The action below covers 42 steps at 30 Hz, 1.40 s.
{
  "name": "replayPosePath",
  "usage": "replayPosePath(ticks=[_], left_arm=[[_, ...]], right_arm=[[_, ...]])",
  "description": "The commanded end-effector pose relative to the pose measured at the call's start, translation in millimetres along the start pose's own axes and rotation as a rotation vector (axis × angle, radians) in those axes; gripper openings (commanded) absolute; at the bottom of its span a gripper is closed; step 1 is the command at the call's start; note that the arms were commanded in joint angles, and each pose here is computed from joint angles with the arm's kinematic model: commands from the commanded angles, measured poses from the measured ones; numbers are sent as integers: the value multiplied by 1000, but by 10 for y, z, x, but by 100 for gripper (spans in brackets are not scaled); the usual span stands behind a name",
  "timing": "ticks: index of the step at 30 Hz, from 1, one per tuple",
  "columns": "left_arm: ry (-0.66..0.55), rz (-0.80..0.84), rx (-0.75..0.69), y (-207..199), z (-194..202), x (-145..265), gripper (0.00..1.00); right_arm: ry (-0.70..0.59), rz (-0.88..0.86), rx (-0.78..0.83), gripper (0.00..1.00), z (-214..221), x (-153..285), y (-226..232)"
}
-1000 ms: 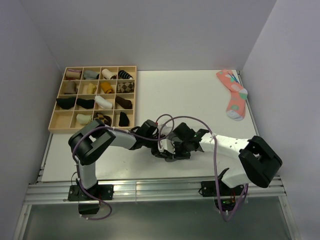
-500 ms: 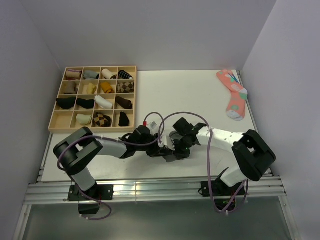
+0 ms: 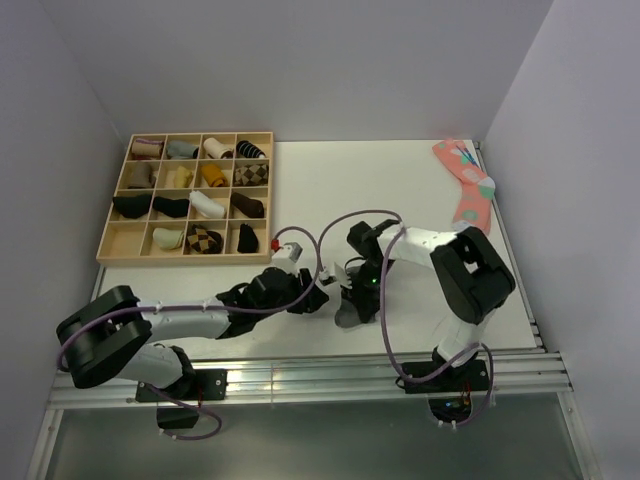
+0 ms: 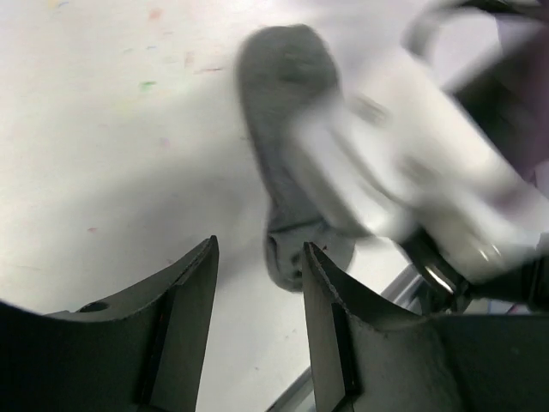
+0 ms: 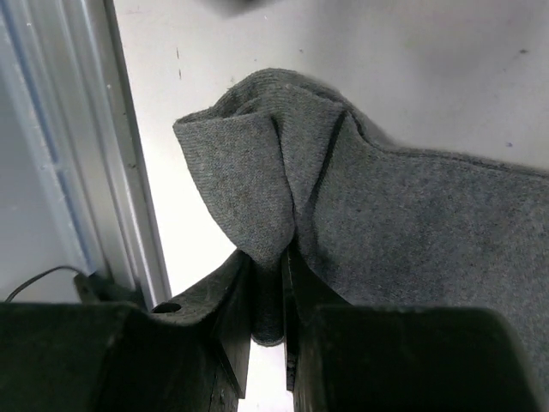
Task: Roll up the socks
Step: Roll the sock at the center of the board.
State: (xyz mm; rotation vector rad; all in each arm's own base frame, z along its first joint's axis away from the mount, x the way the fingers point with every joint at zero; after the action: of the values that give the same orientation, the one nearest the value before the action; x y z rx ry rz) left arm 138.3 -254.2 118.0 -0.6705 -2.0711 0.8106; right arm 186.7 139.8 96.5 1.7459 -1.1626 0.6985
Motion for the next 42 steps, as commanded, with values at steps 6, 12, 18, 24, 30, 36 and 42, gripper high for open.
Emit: replayPosePath(ticks=[6,12,18,24,30,36,42], left_arm=[[-111,87,-331,-169,205,79,48],[-113,138,-379,-161,345,-11,46],[-125,142,-471,-275,515,-155,51],[-145,174,-506,-366,591,-207,56],[-161,157,-594,-451,600,-255,57],[-136,143,-704,-508,642,-343,57],[-100,138,-771,-488,690,-411,56]], right_arm=[[-34,-150,-92,19,-12,145,-172],[-45,-197,-176,19,53,122,-255],[-29,-210,-244,19,103,102,-266],[3,-217,-300,19,152,66,-294],[17,-221,-339,19,172,29,-328],[31,-200,-375,19,178,16,-360],[38,-193,-389,19,195,1,-387]])
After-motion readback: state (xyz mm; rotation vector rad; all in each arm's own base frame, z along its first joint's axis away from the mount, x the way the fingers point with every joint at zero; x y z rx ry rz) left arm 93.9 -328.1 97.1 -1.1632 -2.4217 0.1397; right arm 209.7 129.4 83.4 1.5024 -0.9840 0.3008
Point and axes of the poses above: each gripper's point midway between its finger pads, its own x axis back along the fingers, its own y axis along the line the jaws close on, z = x × y, the point moved 10 cm from there along x, back along the fingers, and after that the axes turned 10 degrees about x, right-handed, at the moved point
